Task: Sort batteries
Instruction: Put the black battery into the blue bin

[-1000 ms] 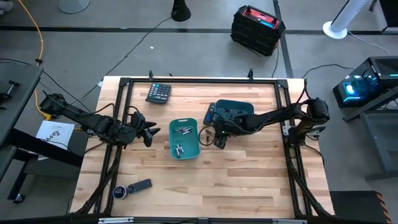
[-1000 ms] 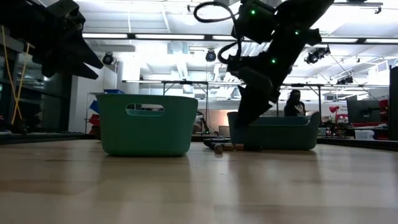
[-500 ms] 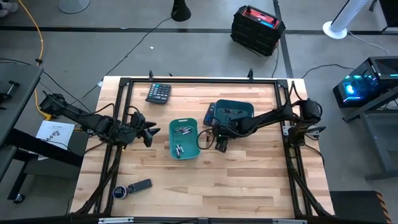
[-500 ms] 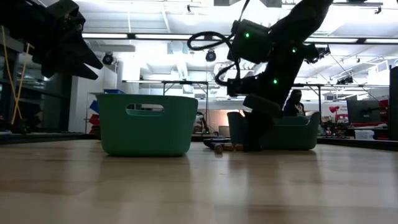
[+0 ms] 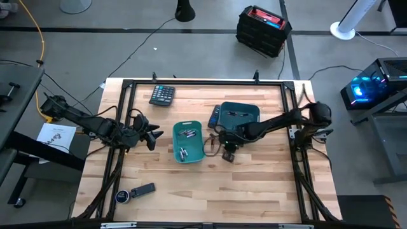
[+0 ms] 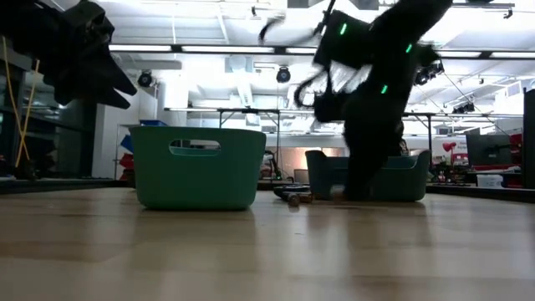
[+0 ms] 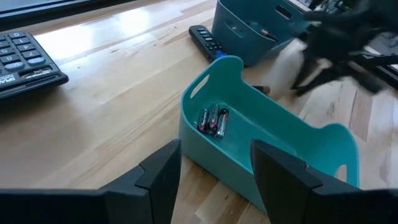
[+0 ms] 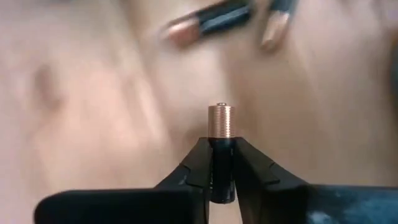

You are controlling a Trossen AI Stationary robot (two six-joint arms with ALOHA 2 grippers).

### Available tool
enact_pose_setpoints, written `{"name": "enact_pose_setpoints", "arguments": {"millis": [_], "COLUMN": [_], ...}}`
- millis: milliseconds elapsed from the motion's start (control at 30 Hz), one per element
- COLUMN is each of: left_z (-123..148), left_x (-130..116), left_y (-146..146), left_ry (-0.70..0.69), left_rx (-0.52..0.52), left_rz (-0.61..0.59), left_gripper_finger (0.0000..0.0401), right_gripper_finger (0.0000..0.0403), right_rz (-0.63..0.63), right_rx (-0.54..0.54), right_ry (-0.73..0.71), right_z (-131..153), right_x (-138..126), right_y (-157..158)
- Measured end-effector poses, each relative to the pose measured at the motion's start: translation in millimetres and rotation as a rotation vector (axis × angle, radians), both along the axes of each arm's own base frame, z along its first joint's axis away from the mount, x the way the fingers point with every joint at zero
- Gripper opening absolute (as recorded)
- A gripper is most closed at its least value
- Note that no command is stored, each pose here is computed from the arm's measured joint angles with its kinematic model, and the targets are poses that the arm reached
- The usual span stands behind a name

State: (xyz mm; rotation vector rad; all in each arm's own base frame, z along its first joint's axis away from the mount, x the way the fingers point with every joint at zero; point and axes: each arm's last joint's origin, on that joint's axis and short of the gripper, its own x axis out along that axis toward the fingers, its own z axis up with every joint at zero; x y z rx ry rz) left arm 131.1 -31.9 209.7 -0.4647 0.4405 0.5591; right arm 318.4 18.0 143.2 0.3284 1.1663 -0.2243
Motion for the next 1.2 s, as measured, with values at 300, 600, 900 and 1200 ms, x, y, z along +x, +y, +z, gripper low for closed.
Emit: {"name": "enact_pose_setpoints", "arguments": {"millis": [300,600,900,1200], "left_z": [-0.2,-0.2,-0.2,-0.1], "left_x": [-0.2,-0.2,-0.2,-0.2], "left_y": [0.1,0.1,0.1,0.2], "left_ry": [0.002,0.003,0.002,-0.007], "left_rx": [0.003,0.004,0.002,-0.008], "left_rz": [0.002,0.002,0.003,0.015], "left_gripper_finger": [0.0181,0.0181,0.0181,0.0181], "right_gripper_finger": [0.0024,0.0134,0.0197,0.0199], "right_rz": [-0.170,-0.450,-0.340,-0.301], "right_rx": [-0.283,-0.284,-0.012,-0.133], "right_ry": [-0.127,-0.135,-0.337,-0.309], "right_z": [75.3,82.2,87.8,28.0], "right_x": [-31.5,-41.5,-17.9,14.7], "right_y": [-22.9,-64.2,-34.5,22.9]}}
